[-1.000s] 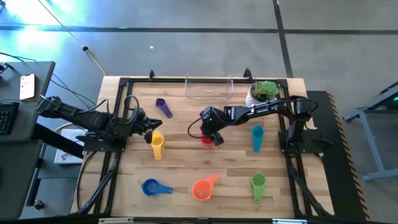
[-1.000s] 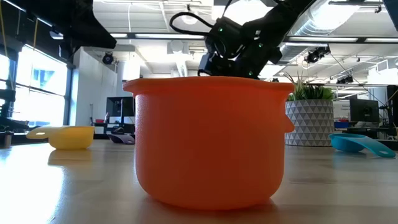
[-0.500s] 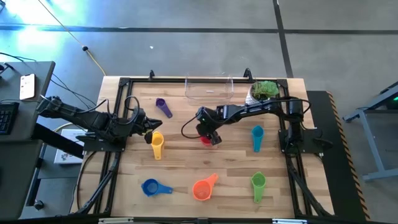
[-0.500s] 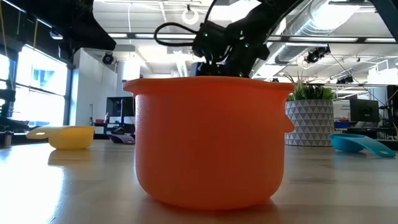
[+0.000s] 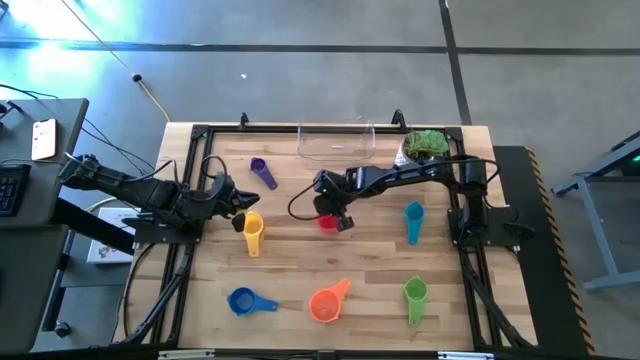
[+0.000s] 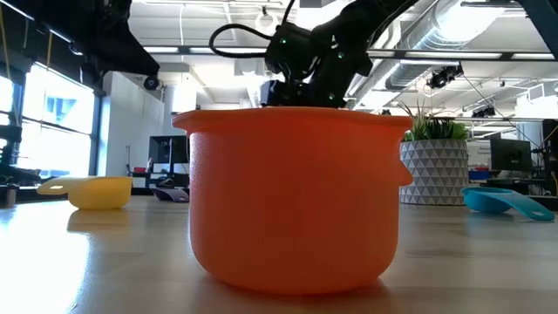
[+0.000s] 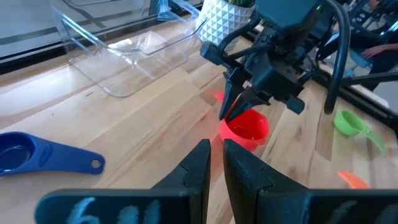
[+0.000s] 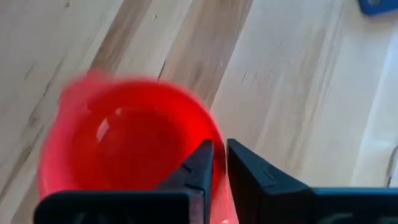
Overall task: Nest measuring cups in basket
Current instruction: Stack the pink measuring cup on top of the orange measuring cup
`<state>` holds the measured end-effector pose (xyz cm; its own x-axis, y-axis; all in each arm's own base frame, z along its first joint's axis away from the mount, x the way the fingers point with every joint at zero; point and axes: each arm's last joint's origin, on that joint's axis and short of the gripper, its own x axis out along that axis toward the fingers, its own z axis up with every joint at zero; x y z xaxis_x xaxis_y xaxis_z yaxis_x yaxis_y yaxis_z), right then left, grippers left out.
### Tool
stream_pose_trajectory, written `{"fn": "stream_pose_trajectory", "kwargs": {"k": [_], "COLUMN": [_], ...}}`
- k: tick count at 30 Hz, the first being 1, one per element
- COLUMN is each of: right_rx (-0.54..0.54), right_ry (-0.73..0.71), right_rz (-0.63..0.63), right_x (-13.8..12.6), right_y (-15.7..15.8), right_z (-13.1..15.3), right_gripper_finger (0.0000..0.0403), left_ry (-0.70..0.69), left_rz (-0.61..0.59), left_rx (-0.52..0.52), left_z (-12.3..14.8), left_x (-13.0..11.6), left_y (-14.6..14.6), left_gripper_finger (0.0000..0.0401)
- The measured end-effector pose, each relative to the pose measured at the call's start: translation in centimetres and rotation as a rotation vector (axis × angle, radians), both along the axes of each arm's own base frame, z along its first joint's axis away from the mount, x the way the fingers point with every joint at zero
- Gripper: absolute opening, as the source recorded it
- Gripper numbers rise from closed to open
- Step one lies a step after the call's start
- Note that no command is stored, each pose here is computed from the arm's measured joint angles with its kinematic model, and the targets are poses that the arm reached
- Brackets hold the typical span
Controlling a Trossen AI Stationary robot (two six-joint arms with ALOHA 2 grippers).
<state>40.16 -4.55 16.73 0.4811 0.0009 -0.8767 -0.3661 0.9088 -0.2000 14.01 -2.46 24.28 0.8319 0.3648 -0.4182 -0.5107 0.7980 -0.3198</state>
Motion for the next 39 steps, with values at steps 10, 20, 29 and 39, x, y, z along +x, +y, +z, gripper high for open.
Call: {"fn": "stream_pose_trajectory", "kwargs": {"k": [10,20,29,39], "right_rx": [0.021,0.033,0.082,0.215], "right_ry": [-0.001,0.012,0.036,0.094], "right_rz": [-0.088,-0.121,-0.265,-0.459], "right_x": [0.0,-0.1,-0.2,0.7], "right_y": [-0.1,-0.1,-0.1,1.1], "right_z": [-0.1,-0.1,0.1,4.7], "right_gripper_finger": [0.0074,0.0045,0.0005,0.0001], "left_ry": [0.008,0.02,0.02,0.029], "left_rz": [0.0,-0.014,-0.014,-0.068], "left_rx": [0.002,0.031,0.031,-0.001], "left_z": [-0.1,-0.1,-0.1,-0.1], "left_x": [0.0,0.0,0.0,0.0], "left_y": [0.0,0.0,0.0,-0.2], "left_gripper_finger": [0.0035,0.0035,0.0035,0.0035]}}
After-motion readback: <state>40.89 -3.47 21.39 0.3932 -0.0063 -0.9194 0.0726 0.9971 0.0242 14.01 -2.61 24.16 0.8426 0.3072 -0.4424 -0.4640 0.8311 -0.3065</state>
